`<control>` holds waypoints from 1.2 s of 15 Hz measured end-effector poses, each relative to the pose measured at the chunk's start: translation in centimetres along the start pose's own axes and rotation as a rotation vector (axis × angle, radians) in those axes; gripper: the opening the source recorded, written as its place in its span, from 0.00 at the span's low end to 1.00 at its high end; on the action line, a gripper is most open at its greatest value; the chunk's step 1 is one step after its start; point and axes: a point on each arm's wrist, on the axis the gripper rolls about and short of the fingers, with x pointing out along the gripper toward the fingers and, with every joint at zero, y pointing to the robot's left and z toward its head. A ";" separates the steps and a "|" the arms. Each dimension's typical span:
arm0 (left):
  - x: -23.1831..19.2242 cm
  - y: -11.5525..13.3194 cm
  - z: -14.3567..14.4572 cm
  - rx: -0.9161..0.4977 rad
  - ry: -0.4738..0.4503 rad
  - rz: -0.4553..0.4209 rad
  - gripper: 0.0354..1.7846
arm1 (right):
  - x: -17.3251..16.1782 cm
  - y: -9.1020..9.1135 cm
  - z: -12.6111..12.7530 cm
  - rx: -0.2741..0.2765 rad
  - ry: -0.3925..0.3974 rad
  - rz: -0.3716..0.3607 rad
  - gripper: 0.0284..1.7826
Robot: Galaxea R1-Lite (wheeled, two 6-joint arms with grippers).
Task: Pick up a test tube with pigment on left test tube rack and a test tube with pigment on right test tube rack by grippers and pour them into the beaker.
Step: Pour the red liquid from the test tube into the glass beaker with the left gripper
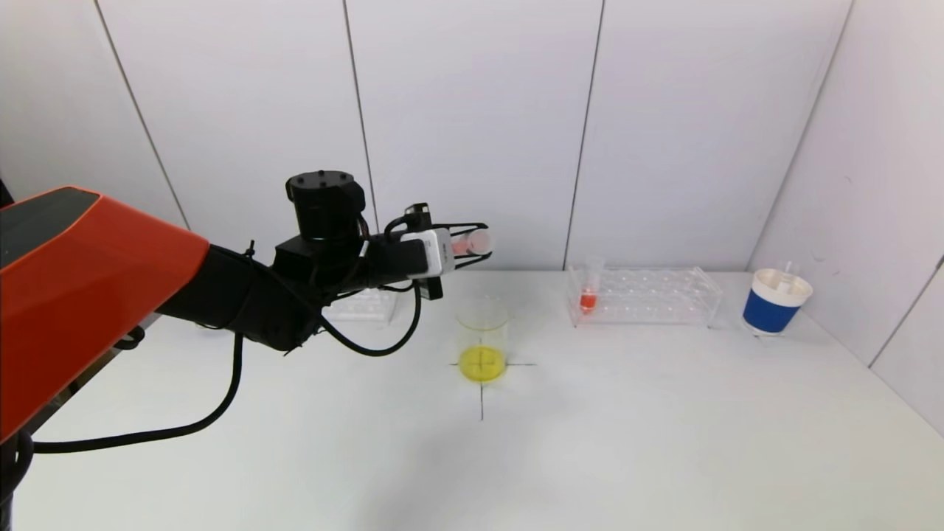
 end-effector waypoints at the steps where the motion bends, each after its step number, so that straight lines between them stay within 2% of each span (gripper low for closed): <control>1: 0.0 -0.1 -0.3 0.025 -0.007 0.006 0.24 | 0.0 0.0 0.0 0.000 0.000 0.000 0.99; 7: 0.0 -1.4 -3.0 0.129 -0.005 0.000 0.24 | 0.0 0.0 0.0 0.000 -0.001 0.000 0.99; 18: 0.7 -3.3 -4.8 0.284 0.003 -0.025 0.24 | 0.0 0.0 0.0 0.000 0.000 0.000 0.99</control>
